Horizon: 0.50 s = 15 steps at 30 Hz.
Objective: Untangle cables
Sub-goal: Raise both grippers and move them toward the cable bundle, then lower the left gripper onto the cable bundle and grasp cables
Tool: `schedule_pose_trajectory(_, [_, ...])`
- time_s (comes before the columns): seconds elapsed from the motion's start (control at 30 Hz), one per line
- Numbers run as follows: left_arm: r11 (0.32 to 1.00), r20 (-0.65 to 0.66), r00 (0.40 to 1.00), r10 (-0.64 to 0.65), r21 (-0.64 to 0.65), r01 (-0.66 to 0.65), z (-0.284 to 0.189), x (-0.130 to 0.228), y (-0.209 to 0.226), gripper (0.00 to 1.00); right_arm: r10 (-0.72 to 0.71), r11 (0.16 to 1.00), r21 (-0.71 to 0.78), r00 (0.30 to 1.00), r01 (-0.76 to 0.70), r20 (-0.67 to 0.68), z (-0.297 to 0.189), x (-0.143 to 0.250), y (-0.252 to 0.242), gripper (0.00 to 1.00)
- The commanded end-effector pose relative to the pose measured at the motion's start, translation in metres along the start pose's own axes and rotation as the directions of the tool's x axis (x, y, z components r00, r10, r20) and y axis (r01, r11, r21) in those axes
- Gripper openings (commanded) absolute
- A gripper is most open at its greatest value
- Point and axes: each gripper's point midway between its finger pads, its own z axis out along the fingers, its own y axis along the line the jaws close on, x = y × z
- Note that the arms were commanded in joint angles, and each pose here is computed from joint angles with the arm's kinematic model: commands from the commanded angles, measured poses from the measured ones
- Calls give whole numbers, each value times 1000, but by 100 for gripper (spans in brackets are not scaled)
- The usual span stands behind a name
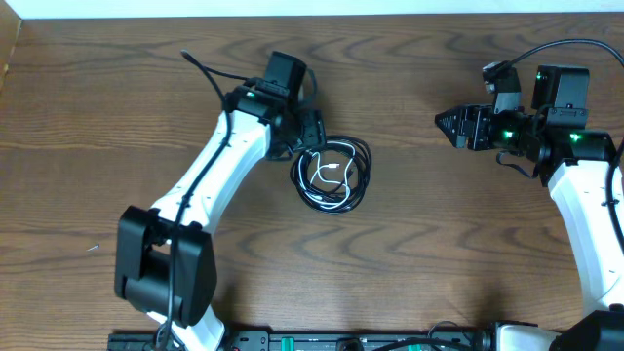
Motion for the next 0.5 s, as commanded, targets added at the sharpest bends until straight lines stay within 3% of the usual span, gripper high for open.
schedule_pose_trajectory(0.0, [999, 13, 1000, -26, -29, 26, 10, -4, -3, 71, 4, 1000, 3, 1000, -4, 15, -2, -7, 0, 71])
schedule_pose_trajectory(0.47, [998, 8, 999, -44, -34, 45, 20, -1, -8, 70, 5, 1000, 3, 1000, -5, 13, -2, -7, 0, 72])
